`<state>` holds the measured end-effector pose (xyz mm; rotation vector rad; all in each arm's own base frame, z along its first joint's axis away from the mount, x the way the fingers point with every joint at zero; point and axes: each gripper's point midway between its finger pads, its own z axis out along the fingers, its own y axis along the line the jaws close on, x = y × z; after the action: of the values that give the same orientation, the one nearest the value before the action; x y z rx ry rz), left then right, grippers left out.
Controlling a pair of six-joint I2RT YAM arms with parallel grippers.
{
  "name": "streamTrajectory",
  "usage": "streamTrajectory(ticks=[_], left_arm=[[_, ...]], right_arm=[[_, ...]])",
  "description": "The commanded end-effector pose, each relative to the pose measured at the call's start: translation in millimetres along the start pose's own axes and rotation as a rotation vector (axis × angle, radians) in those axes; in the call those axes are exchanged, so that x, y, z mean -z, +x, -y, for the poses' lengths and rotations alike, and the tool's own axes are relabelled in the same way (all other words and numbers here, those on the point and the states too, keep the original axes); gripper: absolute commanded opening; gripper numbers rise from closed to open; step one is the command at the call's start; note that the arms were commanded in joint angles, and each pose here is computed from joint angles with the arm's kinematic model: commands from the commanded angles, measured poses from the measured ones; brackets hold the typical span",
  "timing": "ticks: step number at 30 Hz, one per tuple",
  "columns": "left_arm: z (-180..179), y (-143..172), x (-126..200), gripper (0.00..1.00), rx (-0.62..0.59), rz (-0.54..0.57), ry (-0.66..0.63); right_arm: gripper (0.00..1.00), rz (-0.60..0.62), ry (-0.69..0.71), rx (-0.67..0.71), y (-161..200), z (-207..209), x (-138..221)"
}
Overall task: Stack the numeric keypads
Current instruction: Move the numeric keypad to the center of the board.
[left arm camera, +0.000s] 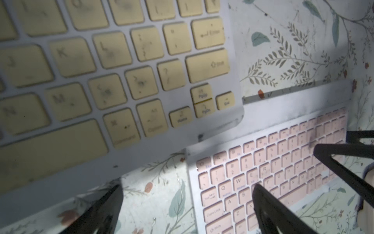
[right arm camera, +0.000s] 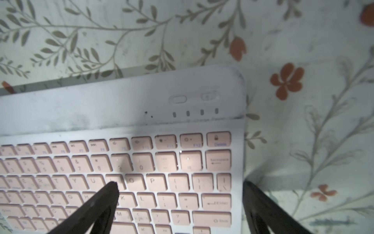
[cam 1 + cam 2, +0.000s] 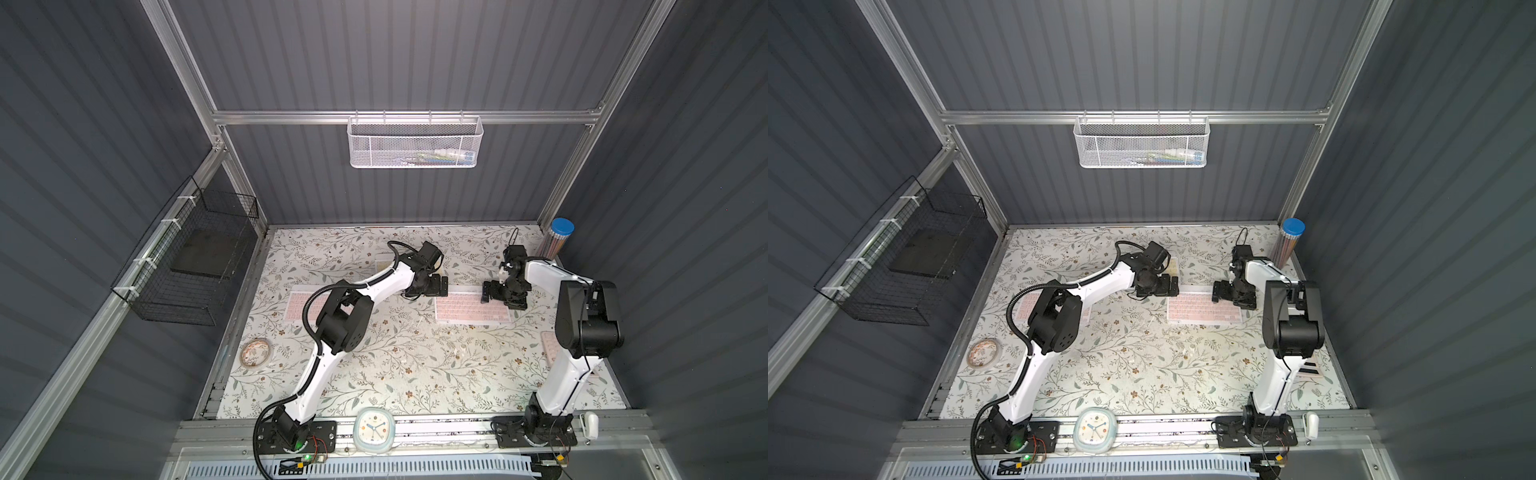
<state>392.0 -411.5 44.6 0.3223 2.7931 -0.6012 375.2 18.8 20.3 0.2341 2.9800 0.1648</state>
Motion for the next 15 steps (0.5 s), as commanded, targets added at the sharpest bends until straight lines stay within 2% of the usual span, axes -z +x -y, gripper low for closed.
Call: streamTrajectory(ticks=[1, 8, 12, 15], left_arm=[[1, 21, 8, 1.0, -0.008, -0.071, -0.001], [-2, 35, 11, 1.0, -0.005, -0.091, -0.011], [-7, 44, 12, 1.0, -0.004, -0.106, -0.018], [-7, 50, 13, 1.0, -0.005, -0.115, -0.009]], right_arm=[[0.96, -0.053, -0.031, 0.053, 9, -12, -2], [0.95, -0.052, -0.054, 0.127, 14, -33, 3], [0.94, -0.033, -0.114, 0.139, 14, -51, 5], [0.93, -0.059, -0.116, 0.168, 19, -63, 0]])
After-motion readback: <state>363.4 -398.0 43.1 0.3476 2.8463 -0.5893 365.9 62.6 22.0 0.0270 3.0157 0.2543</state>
